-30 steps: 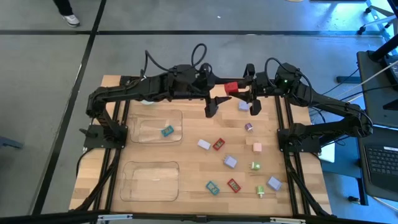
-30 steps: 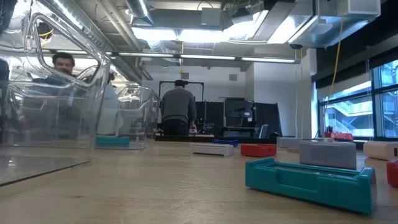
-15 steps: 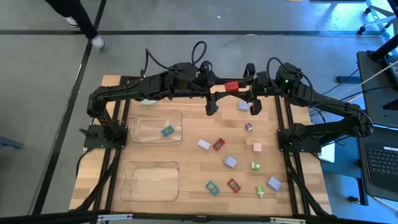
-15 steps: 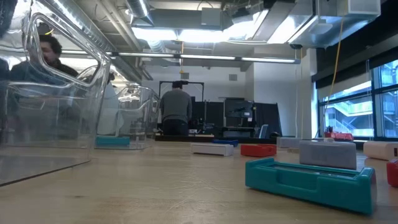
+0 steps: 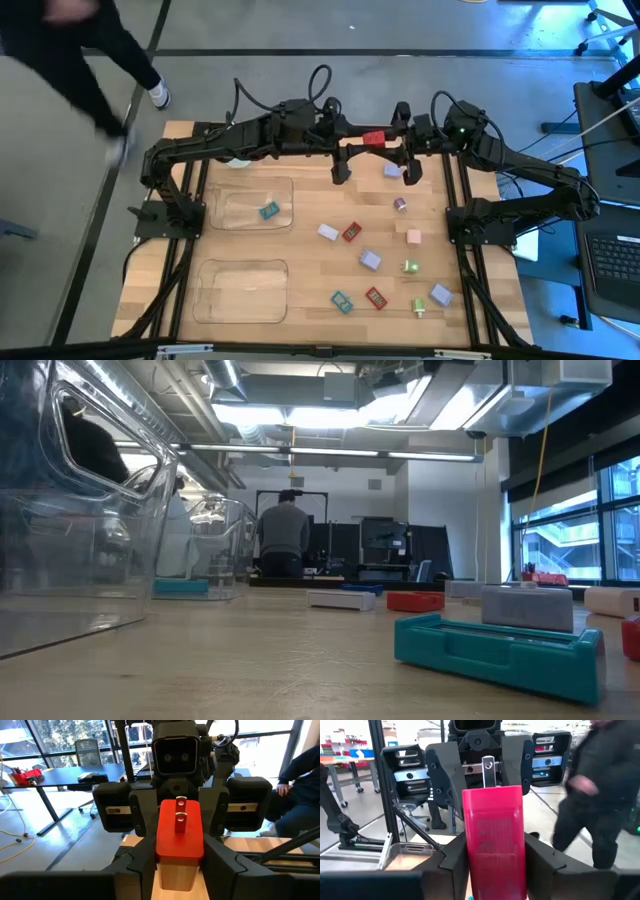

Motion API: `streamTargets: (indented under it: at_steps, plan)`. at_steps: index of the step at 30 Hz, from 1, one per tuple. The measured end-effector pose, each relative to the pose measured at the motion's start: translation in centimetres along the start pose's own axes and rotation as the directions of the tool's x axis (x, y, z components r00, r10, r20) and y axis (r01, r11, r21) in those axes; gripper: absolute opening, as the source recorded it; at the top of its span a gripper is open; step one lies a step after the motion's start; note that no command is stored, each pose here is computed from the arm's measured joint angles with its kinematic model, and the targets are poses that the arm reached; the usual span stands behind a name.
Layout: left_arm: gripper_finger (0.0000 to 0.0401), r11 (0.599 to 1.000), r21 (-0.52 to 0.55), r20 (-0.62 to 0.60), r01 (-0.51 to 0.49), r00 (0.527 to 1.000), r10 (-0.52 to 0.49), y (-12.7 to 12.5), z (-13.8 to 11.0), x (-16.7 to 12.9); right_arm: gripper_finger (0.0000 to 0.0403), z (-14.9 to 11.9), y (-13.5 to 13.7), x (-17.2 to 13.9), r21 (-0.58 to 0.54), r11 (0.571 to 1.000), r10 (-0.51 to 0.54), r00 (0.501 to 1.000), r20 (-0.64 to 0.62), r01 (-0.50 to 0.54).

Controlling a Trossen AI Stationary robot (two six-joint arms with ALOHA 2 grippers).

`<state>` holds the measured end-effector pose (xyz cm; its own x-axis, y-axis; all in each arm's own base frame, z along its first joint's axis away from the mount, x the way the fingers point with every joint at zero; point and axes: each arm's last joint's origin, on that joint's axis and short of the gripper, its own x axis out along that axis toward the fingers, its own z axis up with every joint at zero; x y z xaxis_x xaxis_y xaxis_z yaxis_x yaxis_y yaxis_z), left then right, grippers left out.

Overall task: Pick & Place Office items
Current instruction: Put the red charger adapter into the bottom transparent bin

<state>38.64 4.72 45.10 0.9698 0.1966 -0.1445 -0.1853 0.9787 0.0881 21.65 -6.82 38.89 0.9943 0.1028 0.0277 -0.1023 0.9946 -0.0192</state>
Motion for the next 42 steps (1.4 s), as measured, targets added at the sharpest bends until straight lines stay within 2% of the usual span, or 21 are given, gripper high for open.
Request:
streamTargets:
  at_steps: [8,16,21,26,30,33,35,39,42]
  plan:
    - [0.012,1.0,-0.02,-0.004,-0.017,1.0,0.017,0.0,0.0,0.0,0.0188,-0.2,-0.3,-0.1,0.055,0.998,-0.02,1.0,-0.02,0.021]
    - [0.012,0.996,-0.02,0.0,-0.091,0.996,0.091,0.3,0.2,-0.3,0.0279,-0.8,-0.4,-0.2,0.082,0.996,-0.036,0.996,-0.078,0.042]
    - [0.012,0.987,-0.01,-0.018,-0.162,0.987,0.162,0.8,0.1,-0.4,0.0324,-1.3,-0.3,-0.6,0.102,0.989,-0.091,0.985,-0.144,0.106]
    - [0.0125,0.965,-0.046,-0.146,-0.259,0.957,0.25,1.2,-0.5,-1.9,0.0346,-1.7,-0.3,-2.1,0.09,0.974,-0.184,0.954,-0.235,0.21]
    - [0.0123,0.942,-0.156,-0.308,-0.297,0.921,0.239,1.3,-1.4,-3.8,0.0349,-1.9,-0.2,-3.1,0.107,0.964,-0.203,0.935,-0.29,0.243]
    - [0.0122,0.925,-0.227,-0.473,-0.306,0.865,0.17,0.5,-2.6,-5.3,0.0349,-2.1,-0.1,-3.5,0.117,0.962,-0.199,0.927,-0.319,0.247]
    - [0.0123,0.914,-0.259,-0.586,-0.313,0.803,0.109,-0.3,-3.6,-6.2,0.0349,-2.3,-0.1,-3.5,0.123,0.961,-0.196,0.921,-0.337,0.249]
    - [0.0124,0.895,-0.274,-0.785,-0.351,0.619,0.002,-2.3,-5.5,-8.3,0.0349,-2.5,-0.1,-3.4,0.127,0.96,-0.192,0.916,-0.351,0.25]
    - [0.0124,0.886,-0.283,-0.873,-0.367,0.481,-0.08,-4.0,-6.2,-9.9,0.0349,-2.6,-0.1,-3.2,0.152,0.955,-0.188,0.916,-0.355,0.255]
